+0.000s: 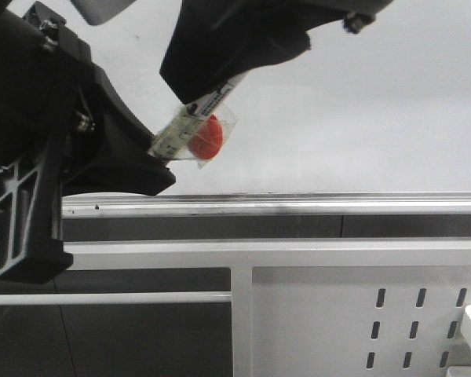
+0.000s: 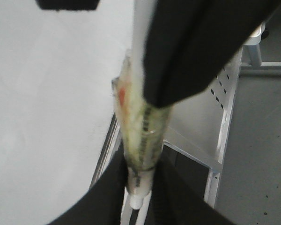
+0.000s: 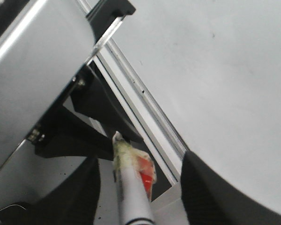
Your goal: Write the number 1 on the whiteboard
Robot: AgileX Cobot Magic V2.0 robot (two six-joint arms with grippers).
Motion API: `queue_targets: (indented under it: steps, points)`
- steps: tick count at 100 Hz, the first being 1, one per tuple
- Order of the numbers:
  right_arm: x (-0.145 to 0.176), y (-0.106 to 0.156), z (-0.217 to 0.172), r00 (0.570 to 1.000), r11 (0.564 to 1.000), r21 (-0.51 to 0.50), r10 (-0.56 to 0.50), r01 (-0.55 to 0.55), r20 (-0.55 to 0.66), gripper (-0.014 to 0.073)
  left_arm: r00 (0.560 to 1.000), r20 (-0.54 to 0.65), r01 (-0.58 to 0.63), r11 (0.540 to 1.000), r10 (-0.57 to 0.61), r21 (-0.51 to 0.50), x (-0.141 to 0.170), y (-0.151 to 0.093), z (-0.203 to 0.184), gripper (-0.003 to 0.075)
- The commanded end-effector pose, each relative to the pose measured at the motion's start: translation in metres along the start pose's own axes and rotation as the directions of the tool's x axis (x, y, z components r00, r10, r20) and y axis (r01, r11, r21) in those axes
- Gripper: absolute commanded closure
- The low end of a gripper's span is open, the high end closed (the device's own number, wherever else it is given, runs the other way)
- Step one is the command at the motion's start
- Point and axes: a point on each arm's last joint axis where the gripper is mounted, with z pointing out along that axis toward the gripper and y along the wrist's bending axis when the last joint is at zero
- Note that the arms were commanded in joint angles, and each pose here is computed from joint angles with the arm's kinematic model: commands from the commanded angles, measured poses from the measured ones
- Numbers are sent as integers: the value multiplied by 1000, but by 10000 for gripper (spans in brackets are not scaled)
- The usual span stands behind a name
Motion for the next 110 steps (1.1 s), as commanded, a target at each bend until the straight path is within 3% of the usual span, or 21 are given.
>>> queue_targets:
  steps: [1,24,34,59,69,88,99,110]
  points:
    - [-19,-3,-10,993,999,22,-28,25,111,334,995,103,5,999,-2,-32,-17,8,-9,740]
    - [-15,-3,-9,997,1000,17,-27,26,73,517,994,105,5,999,-1,-32,-17,8,-9,740]
    - [-14,-3,-9,998,1000,16,-25,24,61,669,994,105,2,999,1,-33,-17,8,-9,740]
    - [-13,-3,-9,998,1000,15,-24,24,54,672,996,93,2,999,1,-32,-16,8,-8,729]
    - [-14,-3,-9,998,999,21,-40,39,57,672,995,96,3,999,1,-35,-17,8,-10,640]
    - [-18,-3,-9,994,999,26,-38,36,102,672,983,163,94,994,-85,-49,-23,12,-22,306]
    - [-18,-4,-11,994,999,27,-24,22,104,672,981,157,130,989,-118,-66,-22,15,-36,279]
    - [-21,-5,-16,990,999,33,-25,20,139,672,957,188,238,969,-222,-65,-23,17,-53,279]
